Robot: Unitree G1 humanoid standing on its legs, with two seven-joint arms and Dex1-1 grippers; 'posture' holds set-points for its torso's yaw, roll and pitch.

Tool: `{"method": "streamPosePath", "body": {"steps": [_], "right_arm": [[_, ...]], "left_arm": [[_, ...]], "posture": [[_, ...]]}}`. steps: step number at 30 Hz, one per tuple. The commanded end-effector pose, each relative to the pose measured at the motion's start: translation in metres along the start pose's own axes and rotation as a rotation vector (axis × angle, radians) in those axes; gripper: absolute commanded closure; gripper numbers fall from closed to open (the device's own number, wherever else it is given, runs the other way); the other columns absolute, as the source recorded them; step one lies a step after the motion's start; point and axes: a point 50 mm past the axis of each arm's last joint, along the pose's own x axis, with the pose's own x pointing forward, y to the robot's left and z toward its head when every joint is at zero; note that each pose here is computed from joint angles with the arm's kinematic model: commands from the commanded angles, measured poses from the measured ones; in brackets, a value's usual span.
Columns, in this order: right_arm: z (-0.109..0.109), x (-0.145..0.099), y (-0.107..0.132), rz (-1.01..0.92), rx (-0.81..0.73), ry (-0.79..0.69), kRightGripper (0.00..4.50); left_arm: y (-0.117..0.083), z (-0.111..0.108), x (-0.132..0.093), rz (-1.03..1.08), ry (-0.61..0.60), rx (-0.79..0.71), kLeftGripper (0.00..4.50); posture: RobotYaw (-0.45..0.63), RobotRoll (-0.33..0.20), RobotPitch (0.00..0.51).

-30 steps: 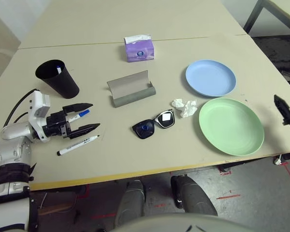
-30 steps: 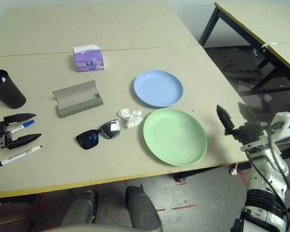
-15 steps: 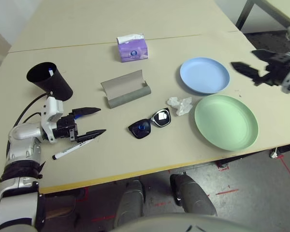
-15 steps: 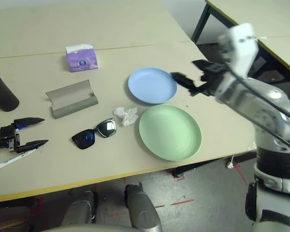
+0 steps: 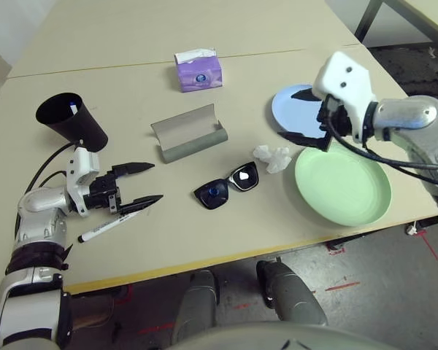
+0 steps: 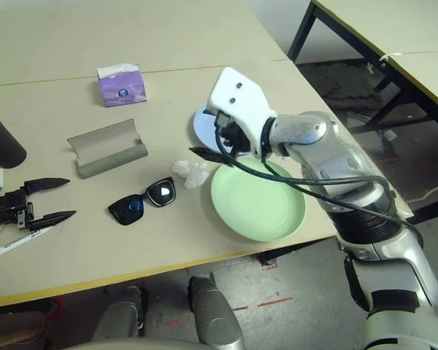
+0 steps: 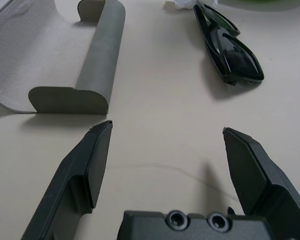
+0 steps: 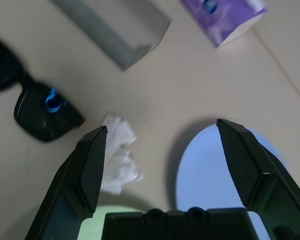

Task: Organize and tidy the items on the table.

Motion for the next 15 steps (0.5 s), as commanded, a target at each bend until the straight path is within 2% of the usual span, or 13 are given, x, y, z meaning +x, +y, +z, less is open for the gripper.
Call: {"method": "streamPosePath", "body": {"steps": [1, 5, 9, 15], "right_arm": [[-0.001, 0.005, 0.01, 0.043, -0.038, 0.007, 0.05], [-0.002, 0.008, 0.012, 0.044, -0.037, 0.002, 0.05], [-0.009, 0.001, 0.011, 0.063, -0.027, 0.045, 0.05], [-0.034, -0.043, 0.022, 0.182, 0.01, 0.251, 0.05]], "left_arm": [[-0.004, -0.002, -0.002, -0.005, 0.006, 0.003, 0.0], [-0.004, -0.001, -0.003, -0.001, 0.008, 0.003, 0.0], [-0.004, -0.001, -0.003, -0.002, 0.01, 0.003, 0.0], [-0.005, -0.002, -0.003, -0.004, 0.013, -0.003, 0.0]], "posture": [[-0.19, 0.0, 0.179], [-0.19, 0.0, 0.187], [-0.19, 0.0, 0.189], [-0.21, 0.0, 0.194]]}}
